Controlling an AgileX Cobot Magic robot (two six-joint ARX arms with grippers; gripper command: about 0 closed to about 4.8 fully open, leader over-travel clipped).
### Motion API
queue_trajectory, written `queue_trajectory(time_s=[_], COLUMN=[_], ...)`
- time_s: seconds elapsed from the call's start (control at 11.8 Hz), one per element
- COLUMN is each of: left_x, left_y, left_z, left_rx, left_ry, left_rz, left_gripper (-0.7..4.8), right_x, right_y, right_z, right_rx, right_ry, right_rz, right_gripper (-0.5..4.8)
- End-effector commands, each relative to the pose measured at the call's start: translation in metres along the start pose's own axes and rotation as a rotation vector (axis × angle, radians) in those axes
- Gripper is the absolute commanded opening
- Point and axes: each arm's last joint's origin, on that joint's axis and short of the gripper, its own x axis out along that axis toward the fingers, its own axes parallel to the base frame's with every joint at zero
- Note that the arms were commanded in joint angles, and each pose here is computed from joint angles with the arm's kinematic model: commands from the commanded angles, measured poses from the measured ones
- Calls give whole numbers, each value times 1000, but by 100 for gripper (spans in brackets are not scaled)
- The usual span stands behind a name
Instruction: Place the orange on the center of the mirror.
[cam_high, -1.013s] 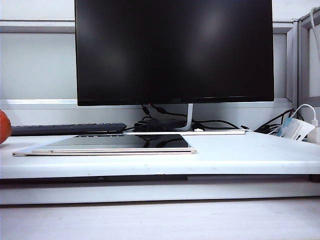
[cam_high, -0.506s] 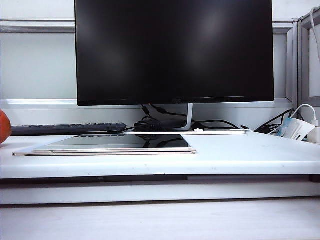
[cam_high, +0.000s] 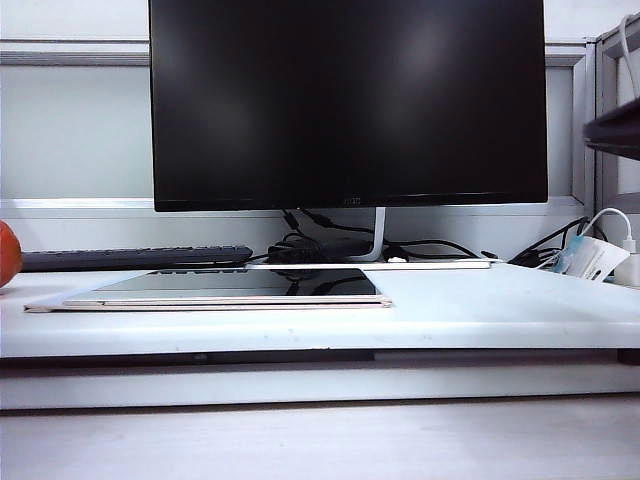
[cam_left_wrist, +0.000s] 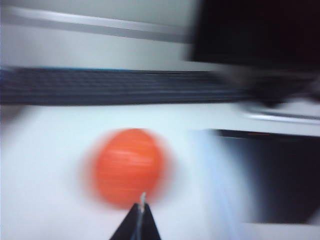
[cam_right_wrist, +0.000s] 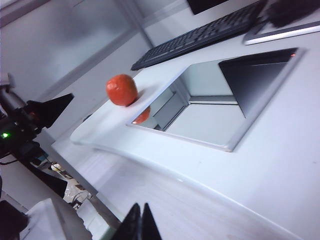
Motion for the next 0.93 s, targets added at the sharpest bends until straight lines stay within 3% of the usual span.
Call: queue_trajectory(time_s=[0.08,0.17,0.25,0.34,0.42,0.51,0.59,0.68,0.93], left_x=[-21,-20,-4,6,20,35,46,78,123], left_y=[-10,-12,-14,-15,-16,-16,-15,-10,-2], left_z=[68,98,120,126,131,134,133,116,86], left_rx=[-77,114,202,222,229,223,220,258,225], left_ry=[-84,-20,117,173,231,284,329,451,557], left_rz=[43,131,129,90,39,24,25,16,35], left_gripper=[-5,-5,0,78,351,479,479,479,479], right_x=[4,4,4,3,3,3,3,3,3], right_y=[3,3,2,2,1,1,1,2,3], right_z=[-2,-2,-2,-2,-2,-1,-1,-1,3], right_rx=[-93,-102,-118,-120,-120,-120,-120,-125,-166], right_ry=[-25,-25,-35,-40,-48,-54,-55,-61,-97], right_rz=[-33,-34,-54,-65,-82,-94,-94,-90,-78], right_gripper=[-1,-1,-1,-1,-1,-1,-1,-1,-1])
